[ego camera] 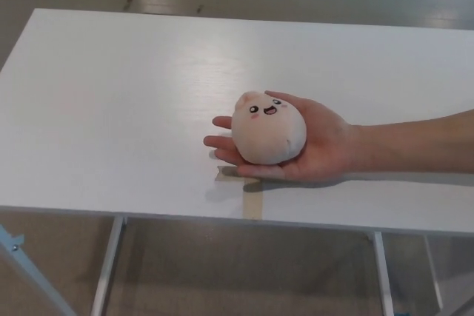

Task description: Use the left hand to take the pink dumpling toy on a person's hand and put it on the desk.

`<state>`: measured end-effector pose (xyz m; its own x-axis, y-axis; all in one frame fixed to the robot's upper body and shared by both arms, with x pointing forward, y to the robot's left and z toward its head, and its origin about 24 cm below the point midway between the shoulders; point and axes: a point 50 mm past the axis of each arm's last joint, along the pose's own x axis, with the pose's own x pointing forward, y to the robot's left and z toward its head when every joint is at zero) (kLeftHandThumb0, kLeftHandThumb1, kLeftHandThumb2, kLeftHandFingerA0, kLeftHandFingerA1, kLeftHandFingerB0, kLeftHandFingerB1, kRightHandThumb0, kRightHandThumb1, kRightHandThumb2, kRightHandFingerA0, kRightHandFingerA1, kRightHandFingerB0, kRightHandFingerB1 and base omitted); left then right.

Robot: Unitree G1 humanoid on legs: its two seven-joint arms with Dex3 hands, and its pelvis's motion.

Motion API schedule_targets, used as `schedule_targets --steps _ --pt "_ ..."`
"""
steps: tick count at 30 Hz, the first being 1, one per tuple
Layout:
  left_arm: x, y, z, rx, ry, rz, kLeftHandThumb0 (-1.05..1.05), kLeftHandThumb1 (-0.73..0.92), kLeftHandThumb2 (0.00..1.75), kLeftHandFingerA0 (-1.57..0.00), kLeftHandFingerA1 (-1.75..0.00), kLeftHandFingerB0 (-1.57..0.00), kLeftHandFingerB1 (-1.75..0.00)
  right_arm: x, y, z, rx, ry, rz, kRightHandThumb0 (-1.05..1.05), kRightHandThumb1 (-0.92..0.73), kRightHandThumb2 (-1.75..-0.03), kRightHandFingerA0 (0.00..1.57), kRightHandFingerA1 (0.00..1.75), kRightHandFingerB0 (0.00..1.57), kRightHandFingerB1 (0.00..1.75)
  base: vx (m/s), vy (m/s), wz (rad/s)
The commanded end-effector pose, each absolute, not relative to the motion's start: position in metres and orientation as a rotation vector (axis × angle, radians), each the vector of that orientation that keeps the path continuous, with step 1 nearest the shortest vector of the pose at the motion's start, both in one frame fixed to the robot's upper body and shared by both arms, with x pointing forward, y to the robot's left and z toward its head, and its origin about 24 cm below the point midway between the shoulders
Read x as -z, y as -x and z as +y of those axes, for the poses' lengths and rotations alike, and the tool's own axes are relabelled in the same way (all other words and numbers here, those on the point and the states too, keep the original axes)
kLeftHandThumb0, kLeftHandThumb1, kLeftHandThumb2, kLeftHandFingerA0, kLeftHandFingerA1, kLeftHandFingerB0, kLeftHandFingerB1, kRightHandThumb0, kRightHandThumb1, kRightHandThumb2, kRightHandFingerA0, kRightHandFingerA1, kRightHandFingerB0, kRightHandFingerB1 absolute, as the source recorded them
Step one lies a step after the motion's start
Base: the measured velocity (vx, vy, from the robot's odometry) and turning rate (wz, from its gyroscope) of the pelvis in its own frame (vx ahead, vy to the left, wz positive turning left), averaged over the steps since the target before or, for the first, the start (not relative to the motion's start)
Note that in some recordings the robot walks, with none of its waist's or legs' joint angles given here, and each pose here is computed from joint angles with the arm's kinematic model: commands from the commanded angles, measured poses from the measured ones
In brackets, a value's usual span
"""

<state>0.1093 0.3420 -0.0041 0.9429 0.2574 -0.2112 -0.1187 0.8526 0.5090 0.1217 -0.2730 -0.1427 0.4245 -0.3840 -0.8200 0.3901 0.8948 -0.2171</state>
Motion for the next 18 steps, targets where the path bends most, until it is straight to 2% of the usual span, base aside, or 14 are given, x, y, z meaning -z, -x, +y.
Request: schedule_targets --steps 1,8,9,10,11,13,15,18 --pt "-0.134 -0.08 0.304 -0.02 -0.544 -0.462 -0.56 0.4 0.73 -0.51 -0.5 -0.4 -0.45 0.143 -0.123 -0.27 0.454 0.001 1.033 -0.5 -0.44 -0.79 0.64 0.6 0.4 0.51 0.0 0.0 0.0" --pt "-0.183 -0.089 0.298 0.012 -0.585 -0.663 -0.55 0.38 0.71 -0.44 -0.51 -0.36 -0.43 0.142 -0.125 -0.272 0.454 -0.005 1.026 -0.5 -0.44 -0.79 0.64 0.6 0.42 0.52 0.0 0.0 0.0" --pt "-0.192 -0.093 0.297 0.019 -0.598 -0.704 -0.49 0.45 0.55 -0.48 -0.44 -0.4 -0.33 0.142 -0.125 -0.272 0.454 -0.004 1.028 -0.5 -0.44 -0.79 0.63 0.6 0.42 0.52 0.0 0.0 0.0" --pt "-0.198 -0.095 0.297 0.024 -0.604 -0.725 -0.49 0.45 0.55 -0.48 -0.44 -0.4 -0.33 0.142 -0.125 -0.272 0.454 -0.004 1.028 -0.5 -0.44 -0.79 0.63 0.6 0.42 0.52 0.0 0.0 0.0" --pt "-0.207 -0.099 0.296 0.033 -0.622 -0.756 -0.56 0.38 0.7 -0.42 -0.5 -0.34 -0.42 0.142 -0.125 -0.272 0.453 -0.002 1.029 -0.5 -0.44 -0.79 0.63 0.6 0.42 0.52 0.0 0.0 0.0" --pt "-0.212 -0.102 0.295 0.04 -0.632 -0.777 -0.56 0.38 0.71 -0.4 -0.49 -0.32 -0.41 0.142 -0.125 -0.272 0.453 -0.002 1.029 -0.5 -0.44 -0.79 0.63 0.6 0.42 0.52 0.0 0.0 0.0" --pt "-0.239 -0.127 0.287 0.1 -0.674 -0.871 -0.59 0.39 0.71 -0.35 -0.46 -0.3 -0.41 0.142 -0.125 -0.275 0.456 -0.003 1.031 -0.5 -0.44 -0.79 0.63 0.6 0.42 0.52 0.0 0.0 0.0" --pt "-0.249 -0.144 0.277 0.142 -0.684 -0.901 -0.62 0.4 0.73 -0.34 -0.46 -0.29 -0.41 0.14 -0.126 -0.278 0.464 -0.005 1.025 -0.5 -0.44 -0.79 0.62 0.59 0.42 0.52 0.0 0.0 0.02"
